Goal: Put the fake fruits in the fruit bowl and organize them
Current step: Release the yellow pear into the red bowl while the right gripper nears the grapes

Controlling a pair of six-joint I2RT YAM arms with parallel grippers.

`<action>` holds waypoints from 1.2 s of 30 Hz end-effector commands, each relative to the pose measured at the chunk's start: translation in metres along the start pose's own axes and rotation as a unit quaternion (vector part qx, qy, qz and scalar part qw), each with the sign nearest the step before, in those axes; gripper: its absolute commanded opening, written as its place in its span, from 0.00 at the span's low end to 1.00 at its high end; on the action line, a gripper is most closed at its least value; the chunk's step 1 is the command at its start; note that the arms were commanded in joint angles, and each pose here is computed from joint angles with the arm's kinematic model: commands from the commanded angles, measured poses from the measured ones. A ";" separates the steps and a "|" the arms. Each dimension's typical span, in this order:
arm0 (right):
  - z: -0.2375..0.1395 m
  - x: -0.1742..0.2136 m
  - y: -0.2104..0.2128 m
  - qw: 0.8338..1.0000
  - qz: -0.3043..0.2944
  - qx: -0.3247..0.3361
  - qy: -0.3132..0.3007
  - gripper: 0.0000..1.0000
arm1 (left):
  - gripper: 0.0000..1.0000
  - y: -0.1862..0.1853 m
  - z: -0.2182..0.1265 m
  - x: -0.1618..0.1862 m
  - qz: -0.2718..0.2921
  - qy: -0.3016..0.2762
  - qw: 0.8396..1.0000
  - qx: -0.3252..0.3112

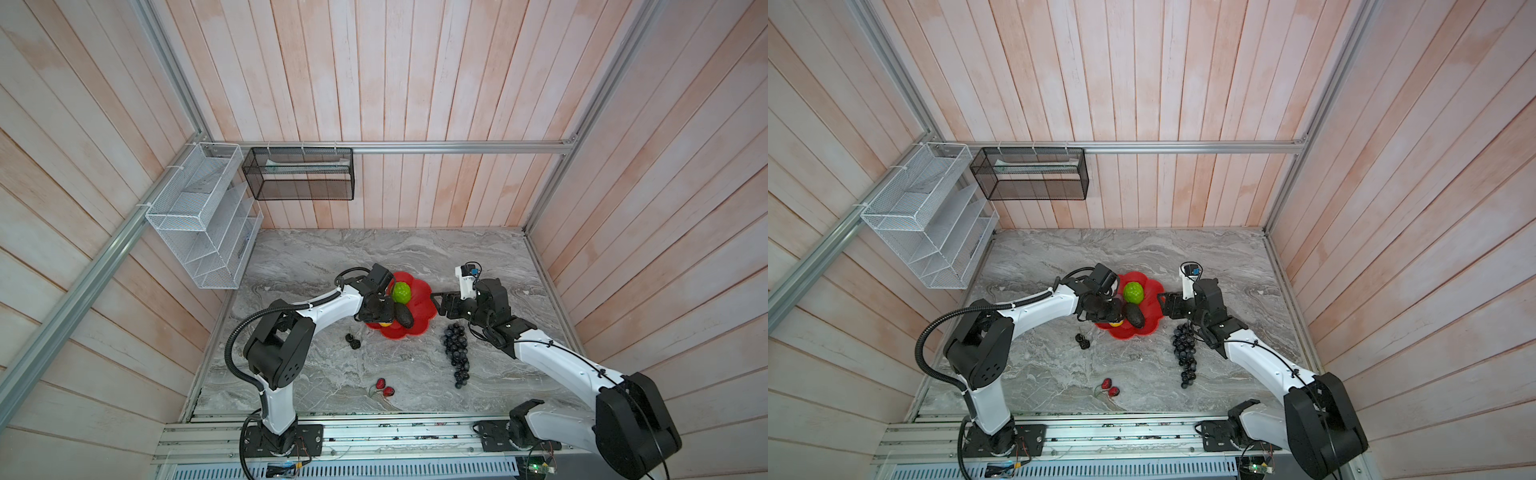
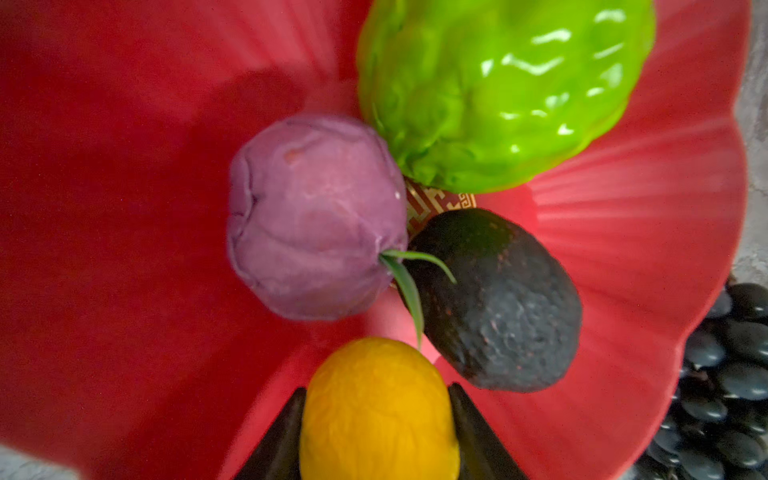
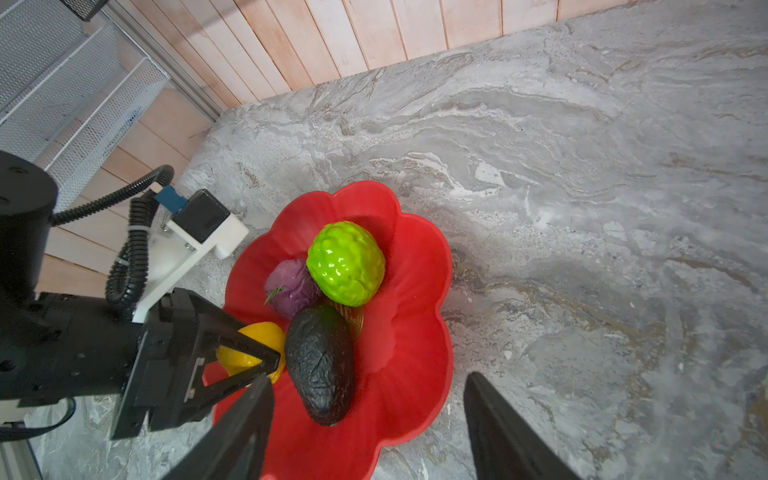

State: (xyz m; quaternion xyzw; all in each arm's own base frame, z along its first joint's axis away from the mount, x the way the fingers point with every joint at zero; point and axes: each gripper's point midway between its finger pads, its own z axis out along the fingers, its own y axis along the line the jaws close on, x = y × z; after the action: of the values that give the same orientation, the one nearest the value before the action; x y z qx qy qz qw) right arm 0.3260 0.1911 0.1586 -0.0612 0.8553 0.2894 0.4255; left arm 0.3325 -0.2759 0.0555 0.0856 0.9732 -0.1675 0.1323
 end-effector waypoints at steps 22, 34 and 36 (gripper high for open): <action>-0.032 0.021 -0.021 0.997 0.007 0.067 0.033 0.73 | 0.74 -0.014 -0.050 -0.005 0.034 -0.075 0.997 0.008; -0.061 0.050 -0.051 0.984 0.066 0.149 0.076 0.65 | 0.74 -0.010 -0.090 0.012 0.029 -0.145 0.989 0.030; -0.062 0.057 -0.051 0.981 0.080 0.151 0.090 0.62 | 0.75 -0.009 -0.094 0.010 0.034 -0.157 0.986 0.034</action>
State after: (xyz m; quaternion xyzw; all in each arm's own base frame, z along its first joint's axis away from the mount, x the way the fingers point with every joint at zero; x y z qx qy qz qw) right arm 0.2759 0.1321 0.1300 0.0185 0.9117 0.1973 0.3600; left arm 0.2909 -0.2515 0.1285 0.1008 0.9425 -0.1990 0.2490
